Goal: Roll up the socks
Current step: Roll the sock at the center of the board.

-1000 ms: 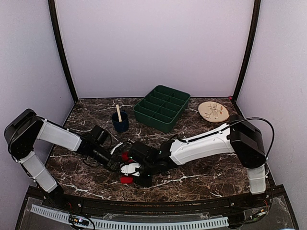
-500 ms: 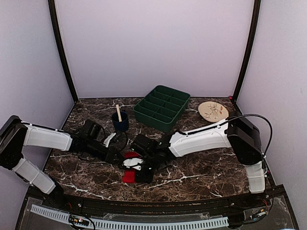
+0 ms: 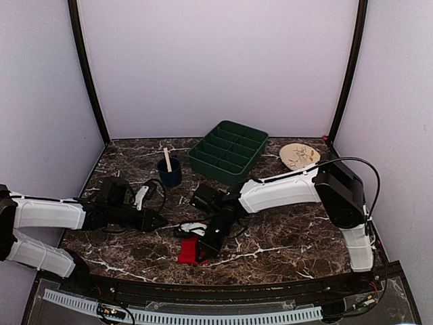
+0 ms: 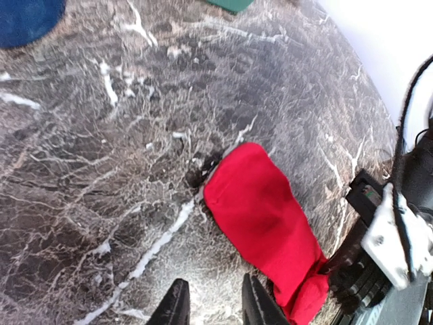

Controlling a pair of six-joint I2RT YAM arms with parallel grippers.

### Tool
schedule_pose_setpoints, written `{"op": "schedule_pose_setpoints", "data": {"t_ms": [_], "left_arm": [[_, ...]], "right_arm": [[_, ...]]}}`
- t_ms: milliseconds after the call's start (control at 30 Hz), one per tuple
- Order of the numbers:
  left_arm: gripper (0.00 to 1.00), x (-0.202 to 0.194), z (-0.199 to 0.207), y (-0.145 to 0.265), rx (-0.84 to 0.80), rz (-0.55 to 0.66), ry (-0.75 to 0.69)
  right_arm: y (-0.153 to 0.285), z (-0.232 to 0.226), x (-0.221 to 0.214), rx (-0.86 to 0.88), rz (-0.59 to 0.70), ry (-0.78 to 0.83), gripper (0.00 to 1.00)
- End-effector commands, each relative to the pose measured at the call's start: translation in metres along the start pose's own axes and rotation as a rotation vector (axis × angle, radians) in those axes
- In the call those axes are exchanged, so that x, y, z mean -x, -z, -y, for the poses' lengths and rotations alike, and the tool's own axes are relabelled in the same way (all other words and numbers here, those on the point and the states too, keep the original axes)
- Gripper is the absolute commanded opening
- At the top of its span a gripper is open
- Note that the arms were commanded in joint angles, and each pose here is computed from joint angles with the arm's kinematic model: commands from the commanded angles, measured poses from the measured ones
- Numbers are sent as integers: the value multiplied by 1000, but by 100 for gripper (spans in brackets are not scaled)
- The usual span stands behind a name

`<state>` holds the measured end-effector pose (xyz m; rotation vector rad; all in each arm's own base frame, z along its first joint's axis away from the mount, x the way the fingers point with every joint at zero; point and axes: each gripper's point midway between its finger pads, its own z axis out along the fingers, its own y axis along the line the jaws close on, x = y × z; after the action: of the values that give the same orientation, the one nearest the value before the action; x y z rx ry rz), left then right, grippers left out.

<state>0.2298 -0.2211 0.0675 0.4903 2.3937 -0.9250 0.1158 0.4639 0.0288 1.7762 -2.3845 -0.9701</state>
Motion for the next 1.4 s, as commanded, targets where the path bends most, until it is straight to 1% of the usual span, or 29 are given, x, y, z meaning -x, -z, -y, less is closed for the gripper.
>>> {"op": "schedule_pose_setpoints", "data": {"t_ms": [0,67,167,300,400,633,800,967,1367], "left_arm": [[27,19,8,11,-13,145,-45],[25,18,18,12,-43,170,-82],[24,10,33,11,-80,175,-149],[24,-9,57,3,-137,127,-264],[24,-21,66,-2,-165,92,-321],[26,-42,94,-4,-239,50,-506],[28,-60,113,-9,-311,-40,-608],[30,-71,121,-19,-335,-118,-686],[34,-81,120,-37,-332,-205,-749]], "right_arm": [[-3,4,-20,102,-56,-124,0],[-1,7,-21,126,-60,-153,0],[2,13,-23,166,-63,-196,0],[2,18,-25,206,-72,-230,0],[3,20,-25,226,-79,-240,0],[5,23,-24,251,-93,-259,0],[6,23,-24,259,-104,-262,0],[8,22,-24,262,-105,-258,0],[10,20,-24,268,-105,-252,0]]}}
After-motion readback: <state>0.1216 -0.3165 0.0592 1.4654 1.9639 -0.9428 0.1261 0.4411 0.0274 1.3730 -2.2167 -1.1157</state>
